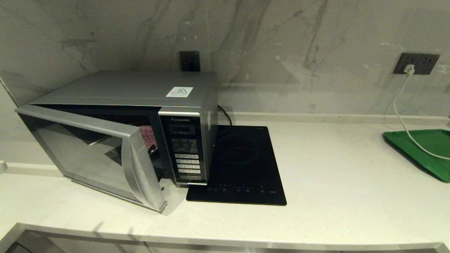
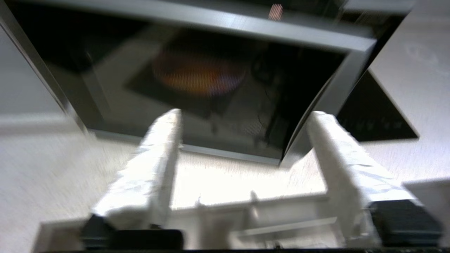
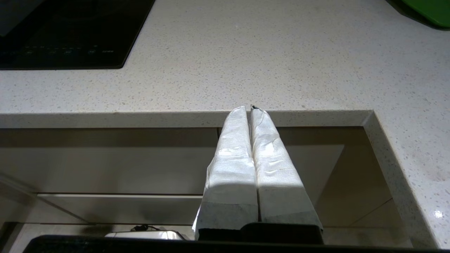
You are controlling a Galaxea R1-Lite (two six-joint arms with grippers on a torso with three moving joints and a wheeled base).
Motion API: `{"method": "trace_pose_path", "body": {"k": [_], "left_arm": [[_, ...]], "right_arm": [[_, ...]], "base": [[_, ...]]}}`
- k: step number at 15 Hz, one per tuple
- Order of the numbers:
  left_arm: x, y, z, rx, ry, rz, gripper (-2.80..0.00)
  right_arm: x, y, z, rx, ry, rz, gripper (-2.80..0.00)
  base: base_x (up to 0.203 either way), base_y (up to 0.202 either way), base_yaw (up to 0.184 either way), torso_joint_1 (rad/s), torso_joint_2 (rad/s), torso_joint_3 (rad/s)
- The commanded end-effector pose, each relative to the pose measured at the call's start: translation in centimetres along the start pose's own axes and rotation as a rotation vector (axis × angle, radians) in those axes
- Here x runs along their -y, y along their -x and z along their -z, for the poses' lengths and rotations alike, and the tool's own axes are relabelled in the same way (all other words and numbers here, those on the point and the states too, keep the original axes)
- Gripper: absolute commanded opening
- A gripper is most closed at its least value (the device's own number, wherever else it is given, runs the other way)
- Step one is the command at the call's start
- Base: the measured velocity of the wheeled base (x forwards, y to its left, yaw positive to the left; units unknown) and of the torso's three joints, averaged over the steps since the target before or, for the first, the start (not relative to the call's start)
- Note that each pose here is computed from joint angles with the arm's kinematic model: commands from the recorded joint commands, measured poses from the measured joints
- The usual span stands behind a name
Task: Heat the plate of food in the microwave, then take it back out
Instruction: Open the microwave oven
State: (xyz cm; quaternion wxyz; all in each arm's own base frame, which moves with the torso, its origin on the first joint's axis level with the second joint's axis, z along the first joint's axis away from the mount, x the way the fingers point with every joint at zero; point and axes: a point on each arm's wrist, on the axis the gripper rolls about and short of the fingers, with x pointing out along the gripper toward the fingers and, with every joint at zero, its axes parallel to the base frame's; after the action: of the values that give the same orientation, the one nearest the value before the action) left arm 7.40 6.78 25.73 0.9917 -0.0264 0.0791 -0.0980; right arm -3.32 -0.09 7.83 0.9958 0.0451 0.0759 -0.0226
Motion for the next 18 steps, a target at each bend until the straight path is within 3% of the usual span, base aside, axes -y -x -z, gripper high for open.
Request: {"method": "trace_pose_path", "body": {"k": [1,4,6,9,10,12,15,18], "left_arm": [[6.4,3.4,-4.1,0.144,-0.12,-0.013,-2.8],[9.3,5.3,-7.8,0.186,-0.138,0.011,-2.8],[10.1,5.9,-10.0,0.18,-0.119,0.035,-2.8],[7.3,4.8,-12.7,0.147,-0.042,0.042,-2.8],[6.5,4.6,-13.1,0.143,-0.028,-0.01,-2.8],[4.6,3.9,-13.3,0.135,0.0,-0.196,-2.8],[0.1,2.1,-14.9,0.148,-0.015,-0.544,-2.8],[-4.0,-4.1,-16.1,0.171,-0.026,-0.751,-2.8]], "right_arm": [[0.0,0.0,0.0,-0.001,0.0,-0.001,-2.8],[0.0,0.0,0.0,-0.001,0.0,0.0,-2.8],[0.0,0.0,0.0,-0.001,0.0,-0.001,-2.8],[0.0,0.0,0.0,-0.001,0.0,-0.001,-2.8],[0.0,0.0,0.0,-0.001,0.0,0.0,-2.8],[0.0,0.0,0.0,-0.001,0.0,-0.002,-2.8],[0.0,0.0,0.0,-0.001,0.0,0.0,-2.8],[0.0,0.0,0.0,-0.001,0.0,-0.001,-2.8]], "base": [[0.0,0.0,0.0,0.0,0.0,0.0],[0.0,0.0,0.0,0.0,0.0,0.0],[0.0,0.0,0.0,0.0,0.0,0.0],[0.0,0.0,0.0,0.0,0.0,0.0],[0.0,0.0,0.0,0.0,0.0,0.0],[0.0,0.0,0.0,0.0,0.0,0.0],[0.0,0.0,0.0,0.0,0.0,0.0],[0.0,0.0,0.0,0.0,0.0,0.0]]}}
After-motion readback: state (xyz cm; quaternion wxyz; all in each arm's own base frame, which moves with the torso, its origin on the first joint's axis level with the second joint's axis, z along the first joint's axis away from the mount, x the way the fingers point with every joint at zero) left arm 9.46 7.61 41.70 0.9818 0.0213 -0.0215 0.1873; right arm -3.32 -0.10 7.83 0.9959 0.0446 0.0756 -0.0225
